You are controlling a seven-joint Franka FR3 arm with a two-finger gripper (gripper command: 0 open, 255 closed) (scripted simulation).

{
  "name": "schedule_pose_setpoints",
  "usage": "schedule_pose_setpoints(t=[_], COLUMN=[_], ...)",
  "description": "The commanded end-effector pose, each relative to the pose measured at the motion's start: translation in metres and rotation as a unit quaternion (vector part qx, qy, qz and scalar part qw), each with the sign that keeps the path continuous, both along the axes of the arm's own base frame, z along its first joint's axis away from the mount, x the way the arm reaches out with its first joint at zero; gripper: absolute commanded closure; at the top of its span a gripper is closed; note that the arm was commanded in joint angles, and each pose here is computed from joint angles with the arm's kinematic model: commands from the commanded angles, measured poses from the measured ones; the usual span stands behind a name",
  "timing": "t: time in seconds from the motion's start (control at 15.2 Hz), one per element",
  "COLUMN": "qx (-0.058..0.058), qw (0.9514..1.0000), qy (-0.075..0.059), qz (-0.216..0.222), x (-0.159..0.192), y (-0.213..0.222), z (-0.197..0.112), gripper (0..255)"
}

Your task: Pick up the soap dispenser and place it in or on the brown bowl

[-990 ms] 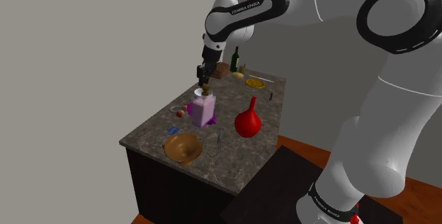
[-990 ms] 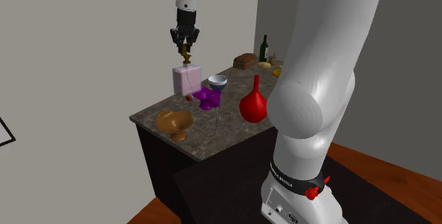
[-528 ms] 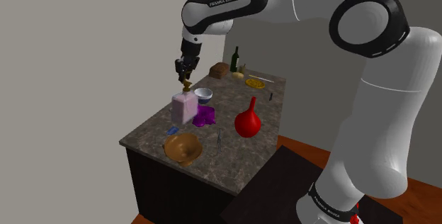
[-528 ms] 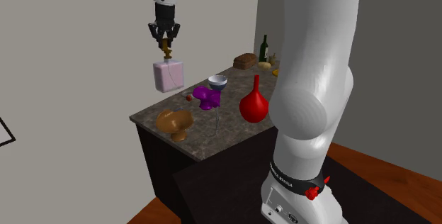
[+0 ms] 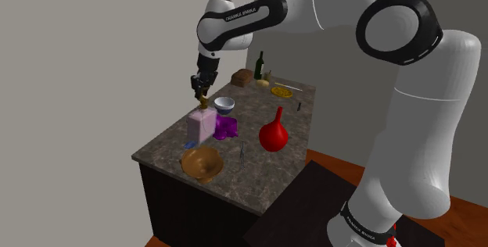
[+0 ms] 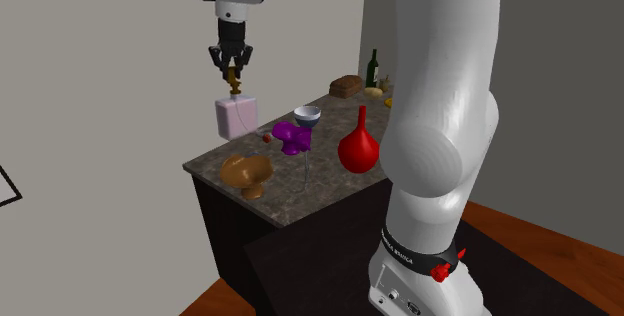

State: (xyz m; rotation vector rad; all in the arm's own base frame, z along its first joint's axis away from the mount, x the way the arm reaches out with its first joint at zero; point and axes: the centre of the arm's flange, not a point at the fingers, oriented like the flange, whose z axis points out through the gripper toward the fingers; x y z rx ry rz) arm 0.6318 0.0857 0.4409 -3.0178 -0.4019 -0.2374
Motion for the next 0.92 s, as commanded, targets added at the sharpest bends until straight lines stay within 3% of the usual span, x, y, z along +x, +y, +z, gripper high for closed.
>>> schedule_pose_setpoints(t=[0.0, 0.86], qx=[0.000, 0.000], qw=[1.0000, 1.0000], qy=[0.000, 0.000], qz=[0.000, 0.000], x=[0.000, 0.000], y=[-0.001, -0.001], z=[-0.011, -0.079], gripper=[255, 255])
